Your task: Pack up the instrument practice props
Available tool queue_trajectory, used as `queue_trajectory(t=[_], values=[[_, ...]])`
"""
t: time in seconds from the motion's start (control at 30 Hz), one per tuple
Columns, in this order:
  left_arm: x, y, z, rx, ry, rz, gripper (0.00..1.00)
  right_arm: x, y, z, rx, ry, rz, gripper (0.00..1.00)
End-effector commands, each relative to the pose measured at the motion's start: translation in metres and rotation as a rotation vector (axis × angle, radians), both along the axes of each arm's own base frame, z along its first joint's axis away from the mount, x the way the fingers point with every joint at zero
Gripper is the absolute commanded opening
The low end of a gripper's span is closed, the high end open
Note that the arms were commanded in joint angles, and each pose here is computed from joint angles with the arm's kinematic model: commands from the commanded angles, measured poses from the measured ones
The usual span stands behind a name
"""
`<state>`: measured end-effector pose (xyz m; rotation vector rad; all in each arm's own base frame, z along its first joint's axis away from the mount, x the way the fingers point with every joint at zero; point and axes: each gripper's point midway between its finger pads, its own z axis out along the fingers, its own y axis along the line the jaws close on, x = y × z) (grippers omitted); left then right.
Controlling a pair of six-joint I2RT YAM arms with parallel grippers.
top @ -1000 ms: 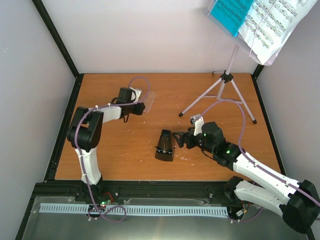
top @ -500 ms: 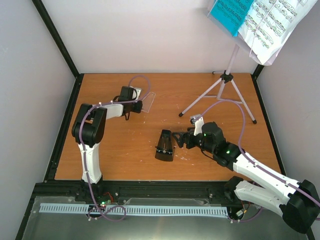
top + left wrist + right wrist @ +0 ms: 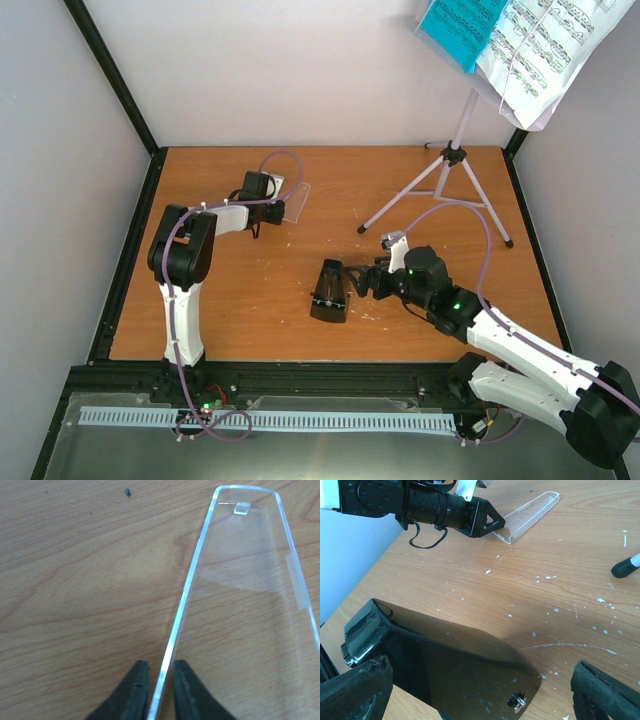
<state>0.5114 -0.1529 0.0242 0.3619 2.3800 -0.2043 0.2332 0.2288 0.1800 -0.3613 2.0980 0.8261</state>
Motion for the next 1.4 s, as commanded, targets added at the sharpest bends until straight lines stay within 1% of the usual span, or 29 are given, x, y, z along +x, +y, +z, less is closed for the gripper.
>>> queue_trajectory(t=[0.0, 0.1, 0.2, 0.3, 0.4, 0.5, 0.6, 0.7, 0.77, 0.83, 0.9, 1.0, 1.1, 1.17, 1.27, 1.37], values=[[0.003, 0.005, -0.002, 0.025, 0.006, 0.011, 0.09, 0.0, -0.002, 0.006, 0.025, -0.018, -0.01, 0.95], [-0.003, 0.007, 0.005, 0.016, -0.001, 0.019, 0.01, 0.0, -0.005, 0.008, 0.025, -0.028, -0.022, 0.95], [-0.014, 0.005, 0.02, -0.029, -0.012, 0.021, 0.0, 0.005, -0.016, 0.011, 0.019, -0.033, -0.094, 0.96], [-0.032, 0.003, 0.044, -0.113, -0.038, 0.038, 0.0, 0.012, -0.03, 0.019, 0.033, -0.032, -0.196, 1.0], [-0.047, -0.007, 0.094, -0.243, -0.115, 0.021, 0.0, 0.01, -0.035, 0.039, 0.065, -0.062, -0.205, 1.0], [-0.068, -0.029, 0.158, -0.394, -0.194, -0.066, 0.0, 0.003, -0.035, 0.067, 0.12, -0.122, -0.17, 1.0], [-0.088, -0.037, 0.211, -0.485, -0.259, -0.127, 0.0, -0.003, -0.04, 0.102, 0.211, -0.197, -0.15, 1.0], [-0.112, -0.054, 0.25, -0.595, -0.259, -0.244, 0.0, -0.014, -0.039, 0.135, 0.29, -0.266, -0.086, 1.0], [-0.145, -0.074, 0.279, -0.757, -0.244, -0.402, 0.0, -0.02, -0.035, 0.153, 0.322, -0.286, -0.037, 1.0], [-0.183, -0.091, 0.298, -0.916, -0.204, -0.544, 0.0, -0.027, -0.028, 0.173, 0.359, -0.305, 0.031, 1.0], [-0.218, -0.106, 0.308, -0.989, -0.163, -0.668, 0.0, -0.036, -0.021, 0.194, 0.409, -0.334, 0.101, 1.0], [-0.26, -0.124, 0.323, -1.01, -0.151, -0.825, 0.0, -0.048, -0.013, 0.222, 0.481, -0.374, 0.189, 1.0], [-0.301, -0.138, 0.338, -1.031, -0.142, -0.974, 0.0, -0.05, -0.005, 0.239, 0.529, -0.381, 0.24, 1.0], [-0.323, -0.143, 0.346, -1.047, -0.154, -1.044, 0.0, -0.049, 0.0, 0.243, 0.541, -0.365, 0.266, 1.0], [-0.337, -0.146, 0.348, -1.044, -0.136, -1.089, 0.0, -0.047, 0.006, 0.245, 0.565, -0.343, 0.285, 1.0], [-0.347, -0.145, 0.352, -1.051, -0.132, -1.138, 0.0, -0.055, 0.009, 0.253, 0.621, -0.35, 0.338, 1.0]])
